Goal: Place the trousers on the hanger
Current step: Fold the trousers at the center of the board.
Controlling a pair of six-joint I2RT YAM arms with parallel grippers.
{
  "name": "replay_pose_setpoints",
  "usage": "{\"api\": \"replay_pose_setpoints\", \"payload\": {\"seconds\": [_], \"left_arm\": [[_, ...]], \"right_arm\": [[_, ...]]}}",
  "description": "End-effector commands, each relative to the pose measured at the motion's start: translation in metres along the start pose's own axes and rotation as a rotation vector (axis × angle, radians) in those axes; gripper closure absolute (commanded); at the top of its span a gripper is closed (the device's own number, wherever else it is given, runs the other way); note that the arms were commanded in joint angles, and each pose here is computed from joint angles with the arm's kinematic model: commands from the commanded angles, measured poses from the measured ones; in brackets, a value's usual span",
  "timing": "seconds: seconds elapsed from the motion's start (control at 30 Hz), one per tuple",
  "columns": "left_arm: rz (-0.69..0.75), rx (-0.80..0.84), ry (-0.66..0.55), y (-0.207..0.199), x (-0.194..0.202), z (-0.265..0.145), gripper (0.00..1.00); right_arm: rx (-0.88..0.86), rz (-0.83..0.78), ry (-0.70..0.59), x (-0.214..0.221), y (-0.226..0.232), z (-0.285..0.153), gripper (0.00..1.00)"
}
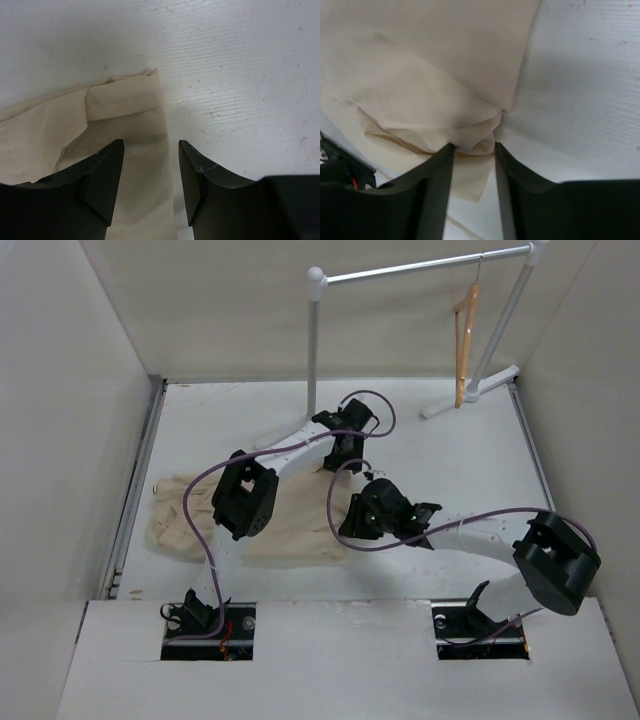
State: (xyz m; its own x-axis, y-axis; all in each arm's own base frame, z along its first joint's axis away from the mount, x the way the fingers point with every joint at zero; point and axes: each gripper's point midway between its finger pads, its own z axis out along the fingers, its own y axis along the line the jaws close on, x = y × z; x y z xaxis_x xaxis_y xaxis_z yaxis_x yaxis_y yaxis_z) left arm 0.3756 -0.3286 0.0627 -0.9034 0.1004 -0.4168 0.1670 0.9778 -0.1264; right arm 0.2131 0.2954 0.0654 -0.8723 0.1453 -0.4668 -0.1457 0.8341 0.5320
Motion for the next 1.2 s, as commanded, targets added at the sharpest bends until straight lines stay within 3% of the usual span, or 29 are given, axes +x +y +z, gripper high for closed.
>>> {"api": "replay_pose_setpoints", "payload": {"seconds": [0.0, 0.1, 0.17, 0.27, 0.43, 0.73, 0.93, 1.03, 1.17], "left_arm": [[0.026, -0.005, -0.021, -0.003, -0.008, -0.006, 0.56], [0.026, -0.007, -0.017, -0.003, -0.007, -0.004, 0.64], [0.026, -0.011, -0.019, -0.003, -0.008, -0.002, 0.74], [0.018, -0.021, -0.034, 0.0, -0.012, -0.002, 0.88], [-0.001, -0.046, -0.073, 0.004, -0.021, -0.003, 0.93], [-0.03, -0.05, -0.109, 0.004, -0.034, -0.001, 0.96], [-0.041, -0.026, -0.107, -0.006, -0.031, -0.004, 0.96], [-0.022, 0.012, -0.127, -0.013, -0.03, -0.028, 0.87], [-0.047, 0.0, -0.217, 0.006, -0.041, -0.069, 0.71]], "right_arm": [[-0.076, -0.016, -0.049, -0.018, 0.025, 0.006, 0.6], [-0.076, -0.016, -0.052, -0.019, 0.026, 0.008, 0.79], [-0.074, -0.016, -0.072, -0.022, 0.026, 0.004, 0.86], [-0.075, -0.018, -0.076, -0.017, 0.026, -0.005, 0.91], [-0.056, 0.005, -0.094, -0.003, 0.019, -0.026, 0.94], [-0.037, 0.057, -0.07, 0.027, 0.012, -0.057, 0.93], [0.012, 0.08, 0.0, 0.061, -0.003, -0.053, 0.93], [0.024, 0.088, 0.004, 0.065, -0.009, -0.05, 0.93], [0.045, 0.089, -0.025, 0.05, -0.018, -0.05, 0.92]]}}
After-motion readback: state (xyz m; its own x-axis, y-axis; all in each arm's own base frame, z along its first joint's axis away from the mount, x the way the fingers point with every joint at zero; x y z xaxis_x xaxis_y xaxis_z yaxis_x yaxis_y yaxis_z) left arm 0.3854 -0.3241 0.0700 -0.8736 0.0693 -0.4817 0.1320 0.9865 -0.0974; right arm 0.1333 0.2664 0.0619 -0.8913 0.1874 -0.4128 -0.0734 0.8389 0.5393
